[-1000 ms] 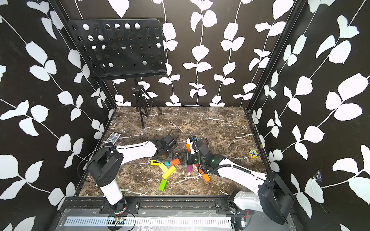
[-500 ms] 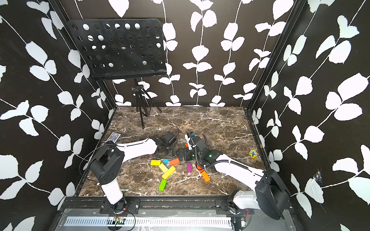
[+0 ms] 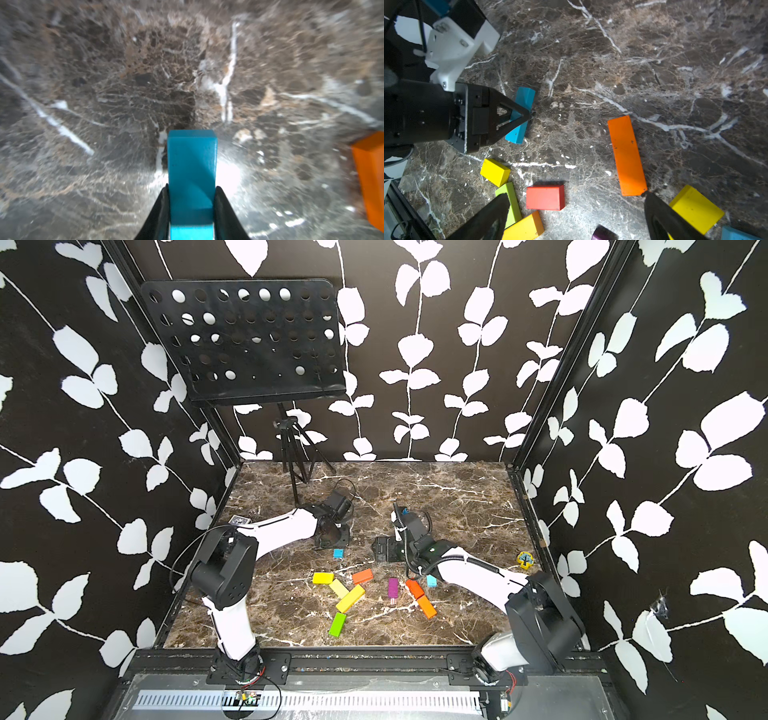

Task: Assemble the letter t with building blocks
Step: Place the building block at the center of the board.

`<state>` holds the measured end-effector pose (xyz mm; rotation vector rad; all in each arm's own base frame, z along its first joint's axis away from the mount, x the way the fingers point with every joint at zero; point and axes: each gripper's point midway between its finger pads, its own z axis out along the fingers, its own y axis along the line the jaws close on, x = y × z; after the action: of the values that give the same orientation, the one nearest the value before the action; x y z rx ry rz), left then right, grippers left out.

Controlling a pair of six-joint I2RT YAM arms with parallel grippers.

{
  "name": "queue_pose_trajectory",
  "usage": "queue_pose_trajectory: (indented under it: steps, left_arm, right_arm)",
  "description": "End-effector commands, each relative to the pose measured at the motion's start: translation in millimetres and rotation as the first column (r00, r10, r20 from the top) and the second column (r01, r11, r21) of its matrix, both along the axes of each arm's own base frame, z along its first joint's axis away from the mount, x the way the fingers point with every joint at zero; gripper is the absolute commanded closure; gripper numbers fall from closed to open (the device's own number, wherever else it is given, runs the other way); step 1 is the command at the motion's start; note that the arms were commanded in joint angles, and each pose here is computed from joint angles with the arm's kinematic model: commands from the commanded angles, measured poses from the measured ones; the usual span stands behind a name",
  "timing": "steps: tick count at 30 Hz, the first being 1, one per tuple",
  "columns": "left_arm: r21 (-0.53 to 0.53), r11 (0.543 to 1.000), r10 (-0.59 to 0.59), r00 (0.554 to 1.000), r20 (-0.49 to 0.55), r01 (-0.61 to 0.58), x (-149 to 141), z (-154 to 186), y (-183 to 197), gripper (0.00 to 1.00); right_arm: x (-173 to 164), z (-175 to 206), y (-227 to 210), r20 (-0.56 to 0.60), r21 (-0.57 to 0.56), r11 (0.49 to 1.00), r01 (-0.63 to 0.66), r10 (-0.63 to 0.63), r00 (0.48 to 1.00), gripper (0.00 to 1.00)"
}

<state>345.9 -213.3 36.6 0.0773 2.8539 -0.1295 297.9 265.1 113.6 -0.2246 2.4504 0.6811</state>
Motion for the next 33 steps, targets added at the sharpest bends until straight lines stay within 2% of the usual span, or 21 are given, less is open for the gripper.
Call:
queue_pose_trajectory:
  steps: [1,8,22,33]
  left_arm:
    - [-0.019,0.999,-0.026,1.000,-0.010,0.026,6,3,-2,0.84]
    - [-0.009,1.000,-0.027,1.000,-0.007,0.027,17,2,3,0.84]
    - [0.050,0.998,-0.031,1.000,-0.002,0.031,43,2,10,0.84]
    - [0.039,0.999,-0.006,1.000,-0.003,0.006,55,-2,4,0.84]
  right_arm:
    - [10,16,16,0.012,0.086,0.996,-0.012,0.011,1.000,0.01]
    - [18,7,24,-0.037,0.140,0.990,-0.007,0.012,0.999,0.01]
    - [21,20,16,0.033,0.111,0.994,-0.011,0.007,0.999,0.01]
    - [25,25,27,0.037,0.125,0.991,-0.052,0.047,0.998,0.01]
